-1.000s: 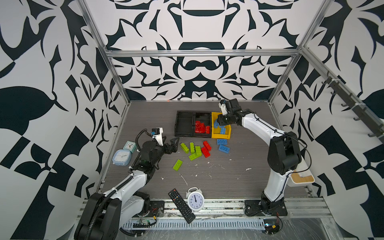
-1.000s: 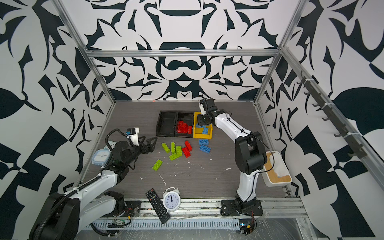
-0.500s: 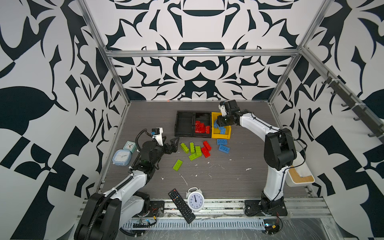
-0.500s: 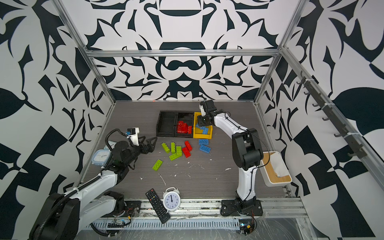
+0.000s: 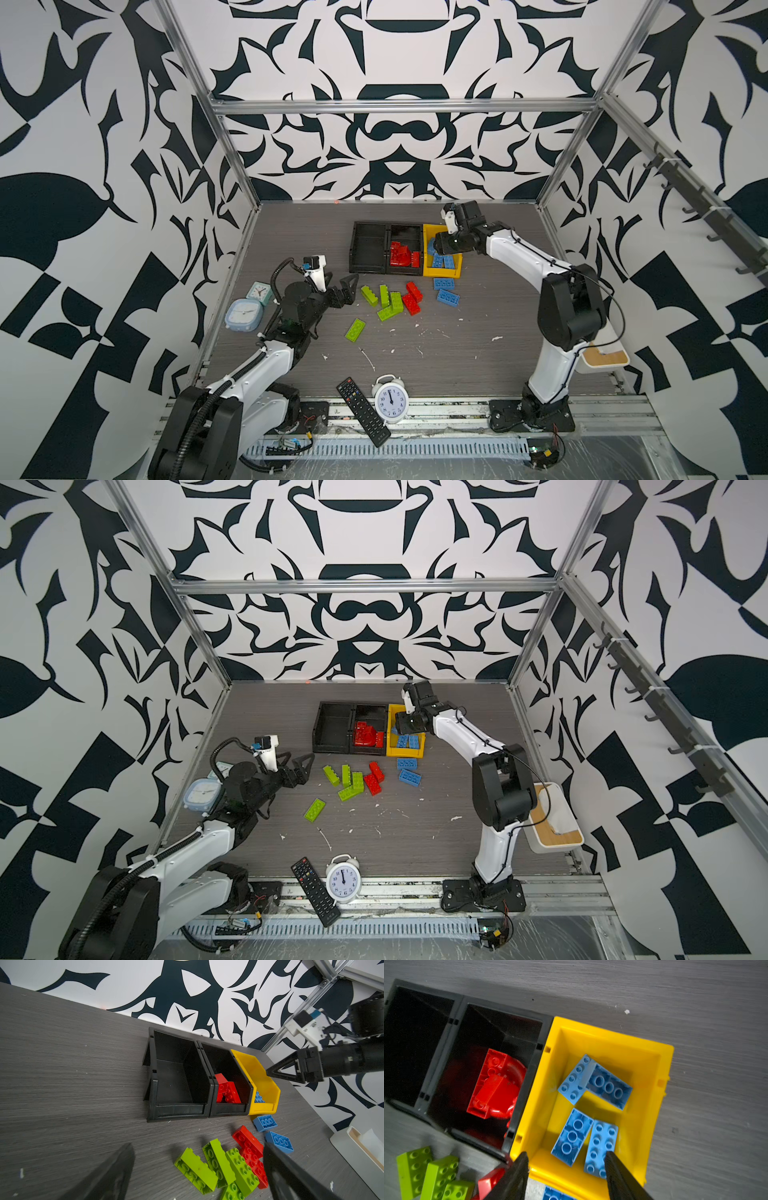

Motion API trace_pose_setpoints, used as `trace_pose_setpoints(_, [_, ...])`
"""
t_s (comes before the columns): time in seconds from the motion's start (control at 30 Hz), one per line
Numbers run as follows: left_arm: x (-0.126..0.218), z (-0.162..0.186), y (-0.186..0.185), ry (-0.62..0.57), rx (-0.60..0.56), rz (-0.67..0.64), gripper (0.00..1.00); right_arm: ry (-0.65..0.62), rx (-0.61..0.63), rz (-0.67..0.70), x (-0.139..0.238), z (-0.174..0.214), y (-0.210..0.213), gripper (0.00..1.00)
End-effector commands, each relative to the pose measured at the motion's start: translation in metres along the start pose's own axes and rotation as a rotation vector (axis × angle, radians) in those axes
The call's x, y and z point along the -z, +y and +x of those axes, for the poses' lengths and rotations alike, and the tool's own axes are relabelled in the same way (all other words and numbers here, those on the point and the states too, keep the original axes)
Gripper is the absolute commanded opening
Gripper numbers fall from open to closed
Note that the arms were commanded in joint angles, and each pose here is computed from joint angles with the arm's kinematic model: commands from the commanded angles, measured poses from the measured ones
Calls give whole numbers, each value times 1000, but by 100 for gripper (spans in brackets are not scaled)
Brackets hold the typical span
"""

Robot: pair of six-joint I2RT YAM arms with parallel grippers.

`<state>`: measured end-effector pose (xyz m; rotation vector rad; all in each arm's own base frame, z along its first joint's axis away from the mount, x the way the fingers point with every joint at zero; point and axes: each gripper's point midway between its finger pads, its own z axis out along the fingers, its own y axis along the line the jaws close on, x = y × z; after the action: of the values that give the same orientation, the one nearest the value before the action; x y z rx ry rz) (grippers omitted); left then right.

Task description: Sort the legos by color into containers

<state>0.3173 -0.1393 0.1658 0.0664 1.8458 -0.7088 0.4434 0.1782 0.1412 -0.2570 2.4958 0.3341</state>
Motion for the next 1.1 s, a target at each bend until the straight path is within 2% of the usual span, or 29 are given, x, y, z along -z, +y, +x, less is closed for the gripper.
trace_pose_setpoints(0.0, [1, -8, -5, -27, -9, 17, 99, -65, -6, 16, 43, 5, 3, 62])
trace_pose_setpoints(0.2, [0, -7, -6, -21, -3, 24, 99, -6, -27, 12, 63, 63, 1, 66])
trace_pose_setpoints(0.4, [0, -7, -6, -21, -4, 22, 99, 56, 12, -64, 51, 101, 10, 69])
trace_pose_setpoints(1.07, [-1, -7, -5, -19, 0, 20, 99, 148, 82, -108, 6, 119, 12, 71])
